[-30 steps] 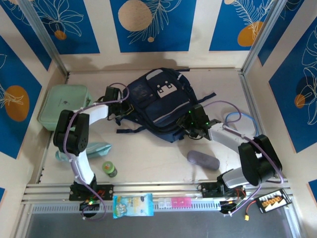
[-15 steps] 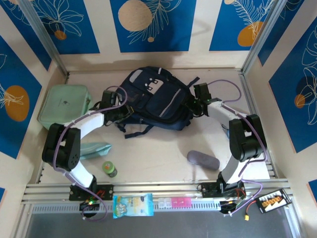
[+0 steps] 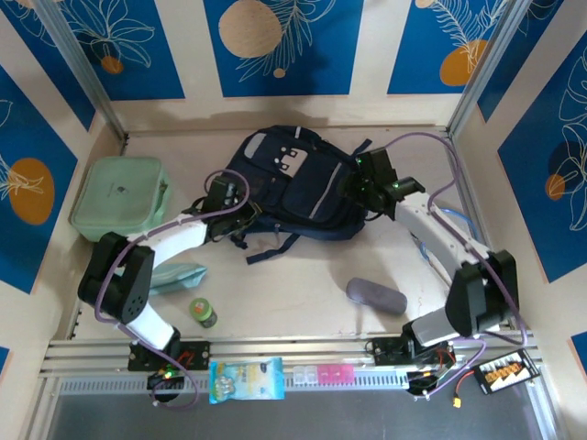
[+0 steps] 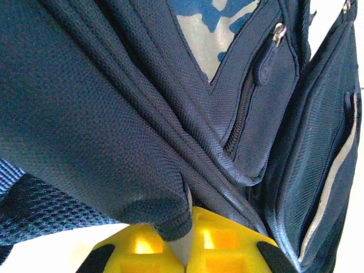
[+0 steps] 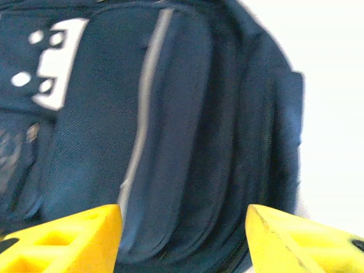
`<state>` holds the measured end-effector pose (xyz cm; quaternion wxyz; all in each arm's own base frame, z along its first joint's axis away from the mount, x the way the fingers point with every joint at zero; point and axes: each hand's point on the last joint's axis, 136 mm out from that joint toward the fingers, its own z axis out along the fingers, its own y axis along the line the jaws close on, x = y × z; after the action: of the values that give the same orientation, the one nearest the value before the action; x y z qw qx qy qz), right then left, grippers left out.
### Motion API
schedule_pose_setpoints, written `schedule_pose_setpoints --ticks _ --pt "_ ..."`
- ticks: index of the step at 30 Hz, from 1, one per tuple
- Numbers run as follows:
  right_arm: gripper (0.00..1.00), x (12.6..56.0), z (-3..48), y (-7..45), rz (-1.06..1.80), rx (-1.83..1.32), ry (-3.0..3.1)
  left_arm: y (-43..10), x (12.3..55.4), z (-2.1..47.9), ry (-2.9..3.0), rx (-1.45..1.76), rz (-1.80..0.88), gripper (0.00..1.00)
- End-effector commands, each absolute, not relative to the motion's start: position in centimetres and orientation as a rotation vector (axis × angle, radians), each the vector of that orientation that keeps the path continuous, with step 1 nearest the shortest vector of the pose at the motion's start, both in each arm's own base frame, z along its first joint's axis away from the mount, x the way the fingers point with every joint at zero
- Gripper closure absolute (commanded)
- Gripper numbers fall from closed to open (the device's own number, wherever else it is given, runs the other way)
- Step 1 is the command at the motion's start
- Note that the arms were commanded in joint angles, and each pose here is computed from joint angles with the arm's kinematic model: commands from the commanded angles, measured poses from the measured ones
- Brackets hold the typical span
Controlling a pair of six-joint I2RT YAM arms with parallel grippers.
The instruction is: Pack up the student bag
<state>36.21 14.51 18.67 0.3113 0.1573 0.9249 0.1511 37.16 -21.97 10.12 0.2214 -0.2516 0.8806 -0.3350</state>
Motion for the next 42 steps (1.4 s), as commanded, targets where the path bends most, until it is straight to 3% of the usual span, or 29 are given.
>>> schedule_pose_setpoints --ticks 1,7,14,29,40,42 --pt "0.42 33.0 19.7 16.3 0.415 0.374 2.445 -24.6 39.1 16.3 2.284 -0.633 -1.047 1.00" --pt "0.49 29.8 18.5 23.2 0.485 0.176 2.488 -26.2 39.1 16.2 2.316 -0.636 -1.071 1.00" --pt "0.69 28.8 14.4 29.4 0.476 0.003 2.574 -26.9 38.7 16.5 2.344 -0.606 -1.083 1.00" --pt "0.70 35.2 11.7 29.7 0.310 0.068 2.524 -27.2 38.2 16.6 2.352 -0.589 -1.113 1.00" --pt "0.71 36.7 10.3 28.8 0.161 0.110 2.544 -27.2 38.0 16.4 2.365 -0.578 -1.106 1.00" --pt "0.75 36.6 9.8 28.6 0.134 0.105 2.553 -27.1 37.9 16.5 2.365 -0.578 -1.101 1.00"
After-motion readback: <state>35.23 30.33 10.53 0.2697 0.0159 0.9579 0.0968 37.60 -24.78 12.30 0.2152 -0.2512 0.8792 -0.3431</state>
